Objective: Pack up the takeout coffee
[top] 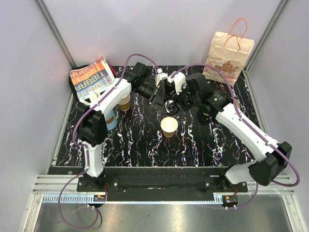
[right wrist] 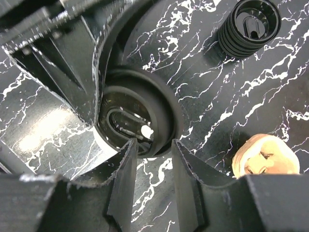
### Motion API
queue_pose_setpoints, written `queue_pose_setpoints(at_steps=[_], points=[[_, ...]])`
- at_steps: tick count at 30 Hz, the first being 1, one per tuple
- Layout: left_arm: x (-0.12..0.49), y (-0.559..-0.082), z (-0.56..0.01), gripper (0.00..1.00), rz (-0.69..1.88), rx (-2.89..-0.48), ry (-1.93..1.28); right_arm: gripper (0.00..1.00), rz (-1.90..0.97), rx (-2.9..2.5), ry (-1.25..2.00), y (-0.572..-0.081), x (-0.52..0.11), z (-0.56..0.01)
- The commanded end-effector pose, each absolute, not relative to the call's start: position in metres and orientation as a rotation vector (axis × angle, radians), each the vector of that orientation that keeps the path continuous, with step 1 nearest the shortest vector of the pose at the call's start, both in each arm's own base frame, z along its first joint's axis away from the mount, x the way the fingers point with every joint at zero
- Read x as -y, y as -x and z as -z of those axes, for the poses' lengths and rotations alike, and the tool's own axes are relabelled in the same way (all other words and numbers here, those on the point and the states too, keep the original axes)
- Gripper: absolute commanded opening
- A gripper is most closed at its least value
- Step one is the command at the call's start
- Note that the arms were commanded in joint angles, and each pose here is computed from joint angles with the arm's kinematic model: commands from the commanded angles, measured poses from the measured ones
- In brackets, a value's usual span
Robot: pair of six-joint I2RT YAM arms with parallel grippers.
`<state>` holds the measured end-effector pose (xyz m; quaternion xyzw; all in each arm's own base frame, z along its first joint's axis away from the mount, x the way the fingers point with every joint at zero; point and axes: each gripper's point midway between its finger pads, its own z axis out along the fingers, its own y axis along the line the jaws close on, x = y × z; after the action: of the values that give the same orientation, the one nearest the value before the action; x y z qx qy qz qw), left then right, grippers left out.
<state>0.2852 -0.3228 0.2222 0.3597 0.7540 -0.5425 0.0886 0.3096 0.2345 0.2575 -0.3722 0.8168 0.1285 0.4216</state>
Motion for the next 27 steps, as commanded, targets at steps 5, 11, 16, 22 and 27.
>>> queue_pose_setpoints(at_steps=[5,11,16,22,27], points=[[0.321,-0.291,-0.238,0.03,1.689,-2.177,-1.024,0.39,-0.273,-1.984,0.881,-0.320,-0.234,-0.271],[0.320,-0.289,-0.239,0.03,1.691,-2.176,-1.023,0.36,-0.248,-1.986,0.876,-0.328,-0.238,-0.269],[0.319,-0.288,-0.240,0.03,1.690,-2.168,-1.024,0.35,-0.242,-1.984,0.881,-0.331,-0.243,-0.267],[0.320,-0.288,-0.241,0.03,1.697,-2.165,-1.025,0.30,-0.223,-1.990,0.900,-0.331,-0.248,-0.262],[0.319,-0.287,-0.242,0.04,1.703,-2.162,-1.026,0.20,-0.199,-1.999,0.905,-0.331,-0.246,-0.256]])
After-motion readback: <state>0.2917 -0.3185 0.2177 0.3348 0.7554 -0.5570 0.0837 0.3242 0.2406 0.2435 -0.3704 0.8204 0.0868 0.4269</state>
